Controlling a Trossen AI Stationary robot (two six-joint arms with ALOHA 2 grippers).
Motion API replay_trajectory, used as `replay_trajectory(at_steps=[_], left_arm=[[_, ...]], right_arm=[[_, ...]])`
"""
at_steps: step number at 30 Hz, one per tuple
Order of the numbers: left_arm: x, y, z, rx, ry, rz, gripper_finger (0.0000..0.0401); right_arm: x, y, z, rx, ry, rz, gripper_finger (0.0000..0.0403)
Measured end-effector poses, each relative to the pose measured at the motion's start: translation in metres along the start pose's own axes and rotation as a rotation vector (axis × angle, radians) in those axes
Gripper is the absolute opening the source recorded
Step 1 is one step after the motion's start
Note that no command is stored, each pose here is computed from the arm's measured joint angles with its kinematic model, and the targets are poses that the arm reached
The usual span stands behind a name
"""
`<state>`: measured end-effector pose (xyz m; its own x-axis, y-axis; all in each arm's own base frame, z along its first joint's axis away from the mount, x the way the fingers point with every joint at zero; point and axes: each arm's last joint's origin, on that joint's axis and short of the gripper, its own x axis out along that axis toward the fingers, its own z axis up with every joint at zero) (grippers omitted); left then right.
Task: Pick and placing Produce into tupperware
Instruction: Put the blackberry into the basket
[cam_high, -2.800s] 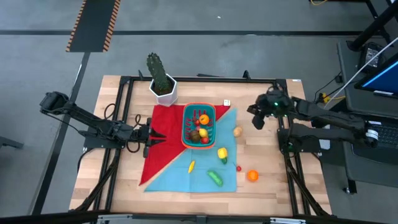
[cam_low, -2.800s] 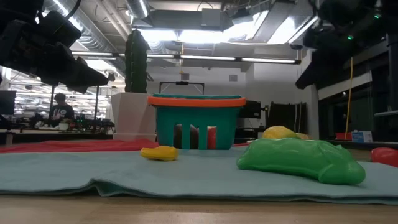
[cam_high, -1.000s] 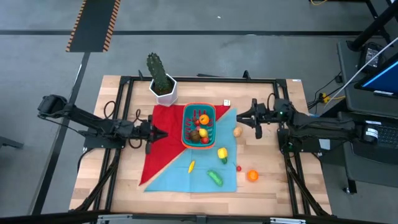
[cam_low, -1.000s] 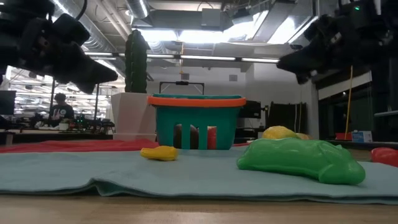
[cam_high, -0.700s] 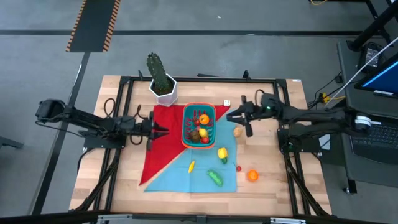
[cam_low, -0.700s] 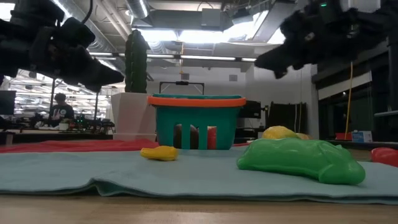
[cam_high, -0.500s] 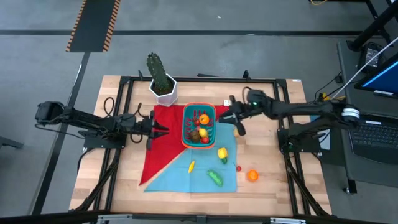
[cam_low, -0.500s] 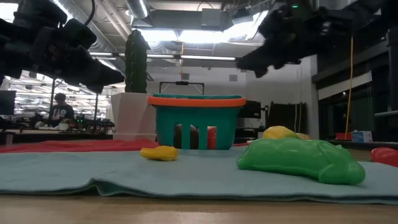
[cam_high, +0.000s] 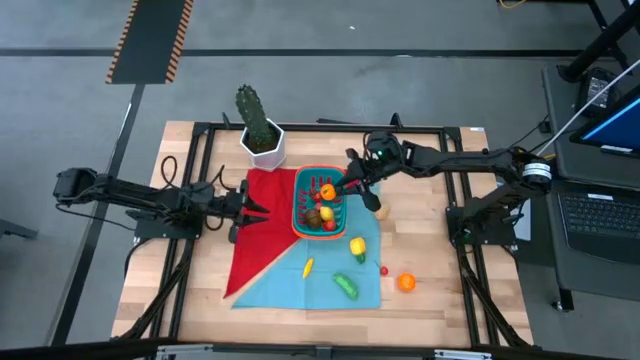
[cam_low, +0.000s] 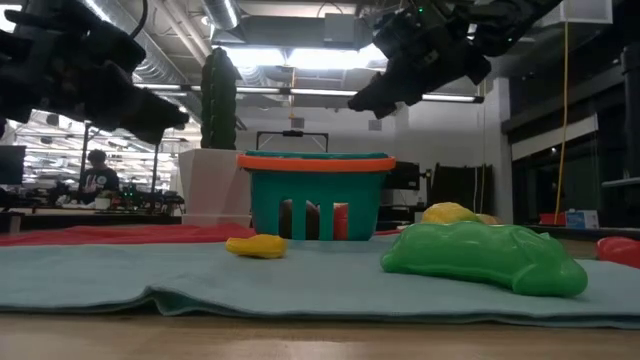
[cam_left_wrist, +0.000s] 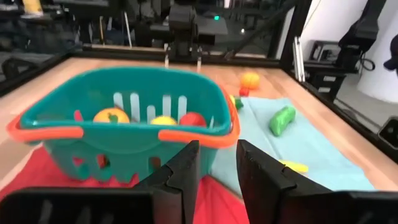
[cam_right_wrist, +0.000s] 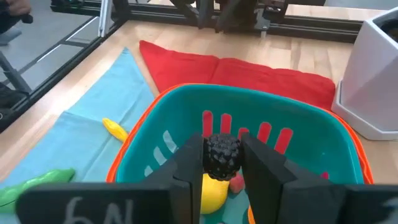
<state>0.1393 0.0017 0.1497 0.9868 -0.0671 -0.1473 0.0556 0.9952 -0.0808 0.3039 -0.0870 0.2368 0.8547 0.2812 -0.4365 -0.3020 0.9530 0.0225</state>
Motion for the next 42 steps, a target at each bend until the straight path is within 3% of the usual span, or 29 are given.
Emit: replay_trajectory(at_steps=[8,21,25,34,42], left_arm=[[-0.013,-0.001,0.001,0.023,0.006,0.003,0.0107],[-0.022,-0.002,0.000,0.024,0.014,0.007,0.0118],[-0.024,-0.002,0.002,0.027,-0.008,0.006,0.0117],[-0.027,-0.003,0.000,0.027,0.005,0.006,0.0101],[-0.031,-0.003,0.001,0.028,-0.012,0.008,0.0086]], right_arm=[[0.001,0.003,-0.001,0.005,0.019,0.009,0.0088],[0.019,0.029,0.002,-0.073,0.104,-0.055,0.0088],[0.033,0.020,0.011,-0.068,0.141,-0.049,0.0088],[0.081,-0.016,0.022,0.011,0.385,0.030,0.0088],[0.115,-0.025,0.012,-0.012,0.452,0.077,0.0088]])
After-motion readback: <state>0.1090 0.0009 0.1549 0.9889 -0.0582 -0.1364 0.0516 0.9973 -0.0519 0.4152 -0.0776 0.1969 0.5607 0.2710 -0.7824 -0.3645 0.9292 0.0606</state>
